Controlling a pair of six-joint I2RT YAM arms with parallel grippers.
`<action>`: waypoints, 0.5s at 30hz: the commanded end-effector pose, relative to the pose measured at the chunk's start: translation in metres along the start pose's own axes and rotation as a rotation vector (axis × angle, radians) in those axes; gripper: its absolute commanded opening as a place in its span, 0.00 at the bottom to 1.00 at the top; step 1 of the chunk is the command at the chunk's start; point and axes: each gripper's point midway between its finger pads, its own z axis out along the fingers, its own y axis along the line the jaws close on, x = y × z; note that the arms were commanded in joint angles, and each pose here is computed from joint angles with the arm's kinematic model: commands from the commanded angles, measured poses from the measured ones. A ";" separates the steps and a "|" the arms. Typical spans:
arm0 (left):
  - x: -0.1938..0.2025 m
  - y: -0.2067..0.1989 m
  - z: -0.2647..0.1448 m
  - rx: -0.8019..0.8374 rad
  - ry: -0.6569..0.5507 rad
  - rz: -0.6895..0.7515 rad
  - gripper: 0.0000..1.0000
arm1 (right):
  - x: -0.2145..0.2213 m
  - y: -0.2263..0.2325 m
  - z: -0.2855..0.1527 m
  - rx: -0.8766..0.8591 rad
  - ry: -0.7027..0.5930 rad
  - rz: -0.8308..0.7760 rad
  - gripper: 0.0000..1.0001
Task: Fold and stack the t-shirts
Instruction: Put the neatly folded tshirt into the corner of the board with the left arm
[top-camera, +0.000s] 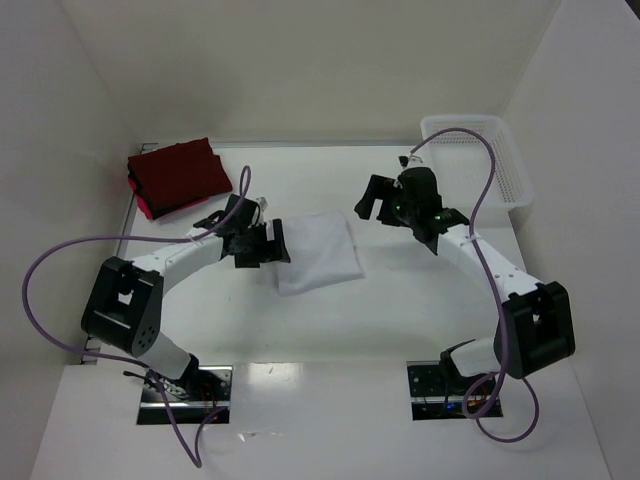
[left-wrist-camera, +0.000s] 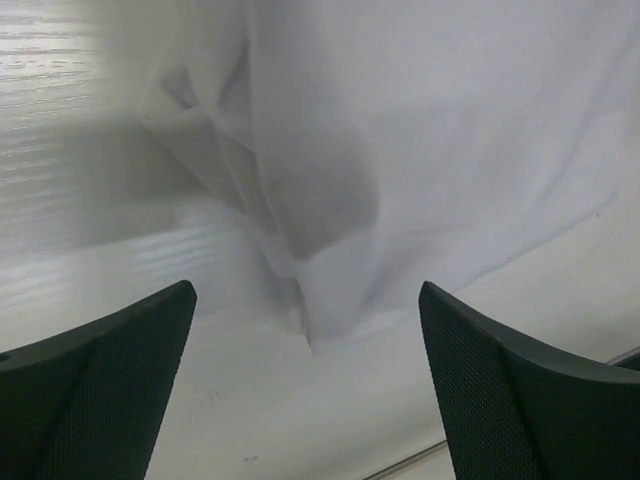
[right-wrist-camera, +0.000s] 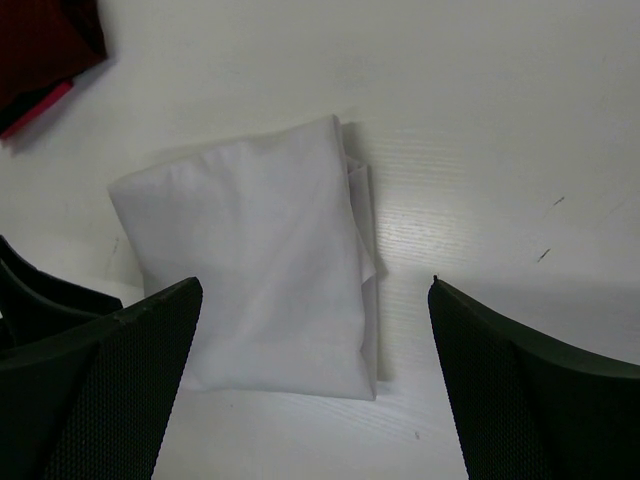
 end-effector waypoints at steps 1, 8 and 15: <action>0.003 0.009 0.015 -0.026 -0.032 -0.121 1.00 | -0.006 0.010 0.001 -0.033 -0.002 -0.028 0.99; -0.006 0.004 0.020 0.033 -0.145 -0.251 1.00 | -0.003 0.008 0.007 -0.021 0.024 -0.045 0.99; 0.000 0.003 0.042 0.060 -0.102 -0.272 1.00 | 0.013 0.004 0.023 -0.010 0.081 -0.055 0.99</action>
